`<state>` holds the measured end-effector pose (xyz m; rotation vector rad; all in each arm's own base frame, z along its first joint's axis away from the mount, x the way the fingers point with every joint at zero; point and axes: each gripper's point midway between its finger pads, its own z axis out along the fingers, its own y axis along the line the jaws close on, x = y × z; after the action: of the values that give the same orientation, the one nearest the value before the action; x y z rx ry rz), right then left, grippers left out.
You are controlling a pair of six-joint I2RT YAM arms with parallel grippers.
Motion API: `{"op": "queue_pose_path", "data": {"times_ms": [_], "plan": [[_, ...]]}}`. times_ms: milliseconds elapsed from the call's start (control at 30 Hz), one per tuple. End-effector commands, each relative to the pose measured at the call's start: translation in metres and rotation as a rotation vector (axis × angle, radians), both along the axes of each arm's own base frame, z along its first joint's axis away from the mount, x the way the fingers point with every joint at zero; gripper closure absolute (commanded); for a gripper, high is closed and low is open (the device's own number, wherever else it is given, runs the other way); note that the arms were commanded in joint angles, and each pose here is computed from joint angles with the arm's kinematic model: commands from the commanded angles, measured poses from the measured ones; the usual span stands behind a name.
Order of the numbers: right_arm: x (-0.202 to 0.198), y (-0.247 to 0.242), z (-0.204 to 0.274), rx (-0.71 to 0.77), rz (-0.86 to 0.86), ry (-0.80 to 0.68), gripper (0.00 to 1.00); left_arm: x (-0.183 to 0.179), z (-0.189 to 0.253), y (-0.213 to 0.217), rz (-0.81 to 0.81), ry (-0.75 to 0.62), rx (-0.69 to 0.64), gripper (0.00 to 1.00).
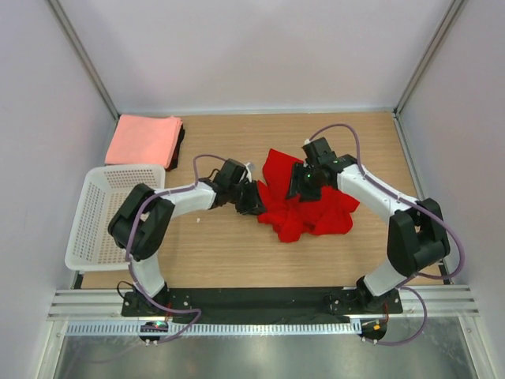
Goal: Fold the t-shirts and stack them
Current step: Move the tshirt to the center of the board
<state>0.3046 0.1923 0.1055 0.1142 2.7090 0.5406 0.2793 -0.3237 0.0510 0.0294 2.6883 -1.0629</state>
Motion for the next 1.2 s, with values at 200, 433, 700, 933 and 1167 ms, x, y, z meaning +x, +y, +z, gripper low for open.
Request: {"op": "queue_pose_path", "data": {"times_ms": [200,433,700,933,1167], "plan": [[-0.008,0.011,-0.021,-0.117,0.025,-0.009,0.58,0.013,0.017,-0.014,0.013,-0.048,-0.053,1.0],[-0.001,-0.069,0.026,-0.447,-0.215,-0.147,0.99,0.075,0.036,0.014,0.181,-0.13,0.088,1.0],[-0.076,-0.068,0.015,-0.187,-0.282,-0.108,0.99,0.186,0.081,0.04,0.29,-0.201,0.037,1.0],[-0.091,-0.029,0.004,0.063,-0.284,-0.119,0.99,0.212,0.085,0.03,0.269,-0.21,-0.007,1.0],[-0.053,-0.094,0.07,-0.338,-0.332,-0.33,0.99,0.188,0.129,0.047,0.23,-0.271,0.011,1.0]]}}
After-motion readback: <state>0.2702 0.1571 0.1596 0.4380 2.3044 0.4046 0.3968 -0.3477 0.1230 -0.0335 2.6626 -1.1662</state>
